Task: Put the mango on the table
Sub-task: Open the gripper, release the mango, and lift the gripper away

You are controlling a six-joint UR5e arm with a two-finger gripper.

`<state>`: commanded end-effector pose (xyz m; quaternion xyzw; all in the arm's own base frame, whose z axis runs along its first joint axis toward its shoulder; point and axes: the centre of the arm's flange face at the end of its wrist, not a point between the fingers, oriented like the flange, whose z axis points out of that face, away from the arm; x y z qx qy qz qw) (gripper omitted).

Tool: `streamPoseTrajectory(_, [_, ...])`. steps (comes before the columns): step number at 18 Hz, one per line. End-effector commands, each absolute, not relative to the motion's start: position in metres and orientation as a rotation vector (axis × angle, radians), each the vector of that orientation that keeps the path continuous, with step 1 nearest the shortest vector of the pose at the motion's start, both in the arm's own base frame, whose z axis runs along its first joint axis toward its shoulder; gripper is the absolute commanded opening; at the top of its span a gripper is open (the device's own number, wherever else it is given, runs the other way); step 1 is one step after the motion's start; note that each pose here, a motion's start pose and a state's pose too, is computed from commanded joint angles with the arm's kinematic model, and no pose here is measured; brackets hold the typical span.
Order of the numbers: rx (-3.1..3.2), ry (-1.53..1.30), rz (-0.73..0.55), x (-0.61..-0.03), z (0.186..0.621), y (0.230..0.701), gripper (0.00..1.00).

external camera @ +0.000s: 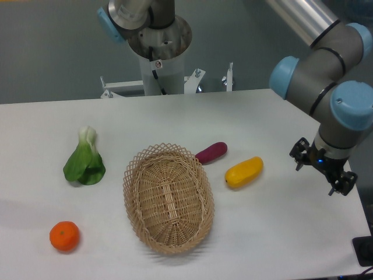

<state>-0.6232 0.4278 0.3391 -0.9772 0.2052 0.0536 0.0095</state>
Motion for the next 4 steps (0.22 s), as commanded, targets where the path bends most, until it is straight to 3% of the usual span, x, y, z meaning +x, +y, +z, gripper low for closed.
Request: streamPoseTrajectory(4, [-3.056, 0.632, 0.164, -0.6270, 0.3371, 0.4243, 1.00])
